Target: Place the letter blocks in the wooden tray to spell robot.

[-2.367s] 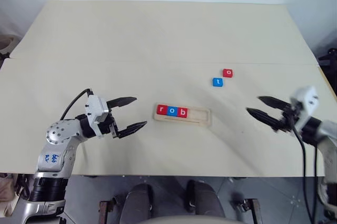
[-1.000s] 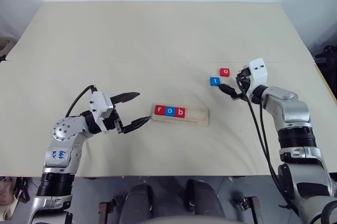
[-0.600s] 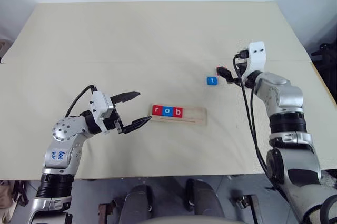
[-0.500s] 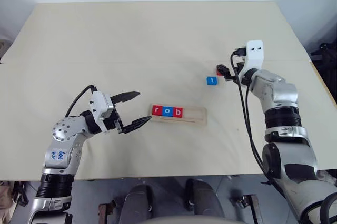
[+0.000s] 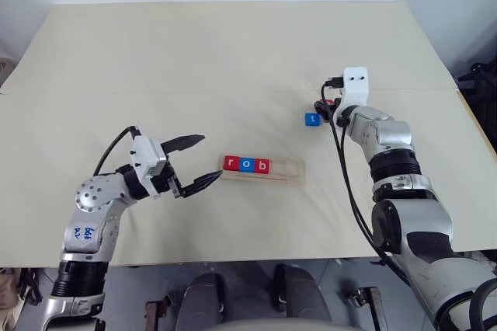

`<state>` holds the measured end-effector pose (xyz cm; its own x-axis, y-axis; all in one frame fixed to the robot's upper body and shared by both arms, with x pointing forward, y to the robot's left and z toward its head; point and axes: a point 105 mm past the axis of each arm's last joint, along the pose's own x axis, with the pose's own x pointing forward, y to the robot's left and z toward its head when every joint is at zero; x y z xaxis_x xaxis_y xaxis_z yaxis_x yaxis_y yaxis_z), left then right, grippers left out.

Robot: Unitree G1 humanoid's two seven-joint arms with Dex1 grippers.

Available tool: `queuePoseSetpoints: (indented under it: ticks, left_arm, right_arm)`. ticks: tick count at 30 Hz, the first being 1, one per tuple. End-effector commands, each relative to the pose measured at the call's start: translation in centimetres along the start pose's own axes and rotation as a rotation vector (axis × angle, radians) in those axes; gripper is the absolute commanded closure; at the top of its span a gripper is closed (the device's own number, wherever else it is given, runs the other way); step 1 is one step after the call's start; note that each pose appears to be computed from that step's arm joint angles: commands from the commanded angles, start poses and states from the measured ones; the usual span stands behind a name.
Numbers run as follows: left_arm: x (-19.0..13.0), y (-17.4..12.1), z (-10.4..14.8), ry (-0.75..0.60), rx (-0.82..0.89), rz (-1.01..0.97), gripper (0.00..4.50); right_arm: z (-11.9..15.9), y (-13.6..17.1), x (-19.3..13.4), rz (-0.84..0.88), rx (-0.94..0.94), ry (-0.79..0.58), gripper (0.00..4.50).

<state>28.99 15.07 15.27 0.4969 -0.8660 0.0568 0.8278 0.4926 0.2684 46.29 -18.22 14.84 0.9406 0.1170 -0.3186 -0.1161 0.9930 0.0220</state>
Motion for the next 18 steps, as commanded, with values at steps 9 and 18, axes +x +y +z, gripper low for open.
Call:
queuePoseSetpoints:
  ticks: [9,18]
  left_arm:
    - [1.0,0.1,0.9,-0.039,0.018,-0.047,0.00]
    - [1.3,0.3,0.3,-0.029,0.004,-0.097,0.00]
  right_arm:
    - [1.8,-1.4,-3.9,0.027,-0.051,-0.086,3.04]
    - [-4.6,0.0,-11.0,0.034,-0.005,0.042,3.04]
